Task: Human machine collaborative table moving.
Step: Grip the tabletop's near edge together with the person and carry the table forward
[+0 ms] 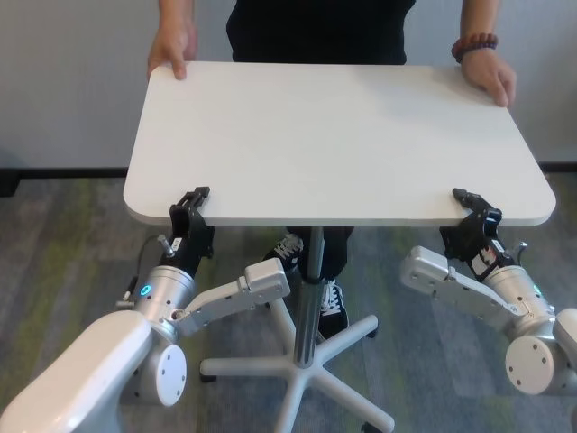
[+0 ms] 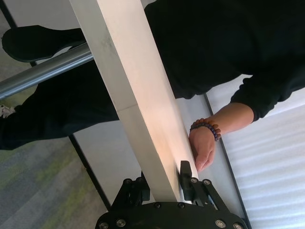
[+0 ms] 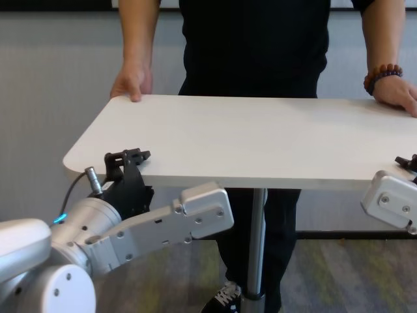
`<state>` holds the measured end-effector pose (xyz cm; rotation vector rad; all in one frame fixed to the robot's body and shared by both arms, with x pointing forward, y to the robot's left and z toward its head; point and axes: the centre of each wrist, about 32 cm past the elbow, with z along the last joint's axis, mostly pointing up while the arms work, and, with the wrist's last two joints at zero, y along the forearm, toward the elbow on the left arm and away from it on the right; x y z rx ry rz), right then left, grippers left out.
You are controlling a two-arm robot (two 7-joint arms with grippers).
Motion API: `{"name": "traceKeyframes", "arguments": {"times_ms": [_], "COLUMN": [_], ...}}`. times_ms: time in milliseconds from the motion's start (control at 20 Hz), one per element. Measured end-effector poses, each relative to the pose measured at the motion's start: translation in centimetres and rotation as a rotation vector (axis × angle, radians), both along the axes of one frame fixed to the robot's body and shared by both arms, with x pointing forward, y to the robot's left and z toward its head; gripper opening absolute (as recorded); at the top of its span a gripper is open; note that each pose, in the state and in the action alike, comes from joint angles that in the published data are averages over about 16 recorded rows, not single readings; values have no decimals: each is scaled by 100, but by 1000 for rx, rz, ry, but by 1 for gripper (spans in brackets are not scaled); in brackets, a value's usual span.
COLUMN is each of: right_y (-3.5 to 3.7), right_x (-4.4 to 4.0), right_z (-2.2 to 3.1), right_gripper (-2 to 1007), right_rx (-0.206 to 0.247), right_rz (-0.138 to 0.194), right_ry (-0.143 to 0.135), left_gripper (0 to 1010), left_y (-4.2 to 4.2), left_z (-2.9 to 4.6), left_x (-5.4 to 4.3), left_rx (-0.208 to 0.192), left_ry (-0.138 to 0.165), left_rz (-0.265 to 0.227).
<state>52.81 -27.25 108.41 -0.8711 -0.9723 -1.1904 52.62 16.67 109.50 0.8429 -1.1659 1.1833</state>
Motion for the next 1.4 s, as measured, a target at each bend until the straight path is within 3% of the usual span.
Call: {"name": "traceKeyframes", "arguments": {"times_ms": [800,1400], "right_y": [-88,-75], "right_x": [184,286], "right_z": [-79,-121], "right_gripper": [351,350], "right_rx": [-14,-47], "right_rz": [-6,-9], "right_ry": [-4,-3], "left_gripper": [325,325], "left_y": [-102,-100], "left_z": [-123,-227], "left_x": [130,242], "left_rx": [2,27], "left_ry": [-24,-18], "left_rz": [15,41]}}
